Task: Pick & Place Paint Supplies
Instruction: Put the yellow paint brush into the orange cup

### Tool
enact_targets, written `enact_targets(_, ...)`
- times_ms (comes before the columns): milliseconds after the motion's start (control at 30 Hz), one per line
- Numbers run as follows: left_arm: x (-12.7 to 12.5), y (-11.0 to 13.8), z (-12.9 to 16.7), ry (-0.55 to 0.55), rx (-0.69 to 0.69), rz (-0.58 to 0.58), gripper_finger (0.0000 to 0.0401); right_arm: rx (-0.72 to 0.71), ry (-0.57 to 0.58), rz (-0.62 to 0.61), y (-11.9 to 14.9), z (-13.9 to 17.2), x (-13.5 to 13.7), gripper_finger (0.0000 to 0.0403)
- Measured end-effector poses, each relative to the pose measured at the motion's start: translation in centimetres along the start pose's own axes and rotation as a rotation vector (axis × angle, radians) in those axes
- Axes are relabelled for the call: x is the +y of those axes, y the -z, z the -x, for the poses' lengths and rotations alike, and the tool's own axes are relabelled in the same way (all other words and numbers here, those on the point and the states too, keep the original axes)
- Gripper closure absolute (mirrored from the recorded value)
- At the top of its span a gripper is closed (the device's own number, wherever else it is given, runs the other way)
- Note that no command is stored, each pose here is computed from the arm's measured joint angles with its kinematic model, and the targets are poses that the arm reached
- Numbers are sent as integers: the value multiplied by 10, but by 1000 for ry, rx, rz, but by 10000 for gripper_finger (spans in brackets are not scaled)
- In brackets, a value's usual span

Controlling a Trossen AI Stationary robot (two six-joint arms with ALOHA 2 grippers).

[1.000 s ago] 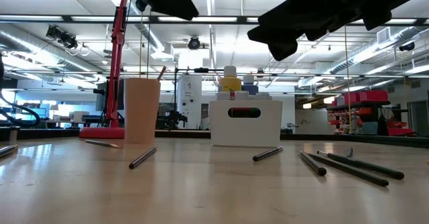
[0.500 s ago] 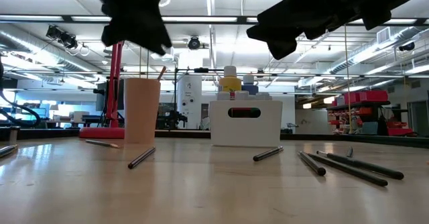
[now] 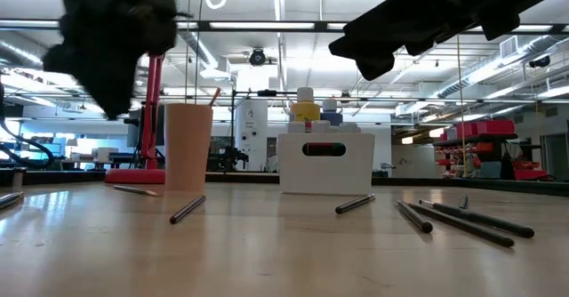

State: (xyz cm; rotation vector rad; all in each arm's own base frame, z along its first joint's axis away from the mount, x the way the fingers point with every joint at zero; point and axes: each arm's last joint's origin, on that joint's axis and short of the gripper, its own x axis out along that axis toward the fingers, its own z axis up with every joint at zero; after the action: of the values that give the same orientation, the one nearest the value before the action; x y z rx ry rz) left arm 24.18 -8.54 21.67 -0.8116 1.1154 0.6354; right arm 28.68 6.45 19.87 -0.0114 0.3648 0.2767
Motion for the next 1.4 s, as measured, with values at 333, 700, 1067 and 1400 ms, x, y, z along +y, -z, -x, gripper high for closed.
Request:
enact_targets(333, 19, 25, 6, -240, 93, 298, 278, 1, 0, -2, 0, 0, 0, 246)
enact_targets(700, 14, 37, -19, -355, 148, 423, 282, -2, 0, 20, 0, 0, 0, 246)
enact_targets(1067, 8, 40, -45, -415, 107, 510, 282, -22, 2, 169, -2, 0, 0, 246)
enact_targets(1400, 5, 41, -46, -378, 53, 644, 283, -75, 12, 344, -7, 0, 0, 246)
